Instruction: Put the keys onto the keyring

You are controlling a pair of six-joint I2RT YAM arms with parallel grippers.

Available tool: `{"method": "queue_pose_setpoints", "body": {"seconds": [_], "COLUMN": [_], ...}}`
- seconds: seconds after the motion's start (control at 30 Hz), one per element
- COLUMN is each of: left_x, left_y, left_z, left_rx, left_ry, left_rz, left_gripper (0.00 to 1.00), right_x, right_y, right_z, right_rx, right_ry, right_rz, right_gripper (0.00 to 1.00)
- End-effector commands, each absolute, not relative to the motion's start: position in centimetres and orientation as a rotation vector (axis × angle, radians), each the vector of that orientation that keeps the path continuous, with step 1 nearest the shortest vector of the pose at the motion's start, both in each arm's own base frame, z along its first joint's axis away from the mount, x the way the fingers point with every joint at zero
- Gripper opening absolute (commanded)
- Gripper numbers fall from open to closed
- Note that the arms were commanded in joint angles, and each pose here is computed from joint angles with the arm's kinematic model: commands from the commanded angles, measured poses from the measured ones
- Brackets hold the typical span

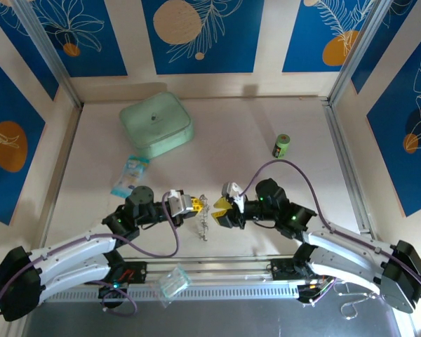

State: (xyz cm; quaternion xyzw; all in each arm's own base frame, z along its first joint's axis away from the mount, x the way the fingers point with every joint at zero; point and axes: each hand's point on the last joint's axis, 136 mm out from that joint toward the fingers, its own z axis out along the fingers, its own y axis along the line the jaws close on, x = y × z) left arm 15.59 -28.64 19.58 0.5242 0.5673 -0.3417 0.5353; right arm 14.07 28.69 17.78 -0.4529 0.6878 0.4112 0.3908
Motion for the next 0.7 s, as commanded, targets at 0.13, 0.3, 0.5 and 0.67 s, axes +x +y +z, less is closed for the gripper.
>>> {"method": "queue_pose_setpoints", "body": {"seconds": [0.13, 0.3, 0.5, 0.67], "left_x": [15.03, 14.97, 14.83, 14.68], "left_y": [-28.98, -28.98, -29.02, -29.04], "left_z": [20.91, 20.85, 20.85, 20.90], "left_rx": [1.280, 1.285, 1.291, 1.295], "left_ry": [1.226, 1.222, 1.214, 1.208], "left_rz": [-0.803, -0.802, -0.806, -0.811], "left_gripper": [0.00, 0.00, 0.00, 0.00], "right_x": [14.51, 14.43, 14.62, 14.67], "right_y": [30.10, 30.14, 30.31, 30.41], "right_z": [19.82, 19.92, 19.96, 20.01], "right_rx": [-1.102, -1.103, -1.102, -1.107], "right_ry": [1.736, 1.734, 1.734, 1.725], "right_rz": [1.117, 1.124, 1.122, 1.121], "right_gripper": [0.31, 0.29, 0.21, 0.09]}}
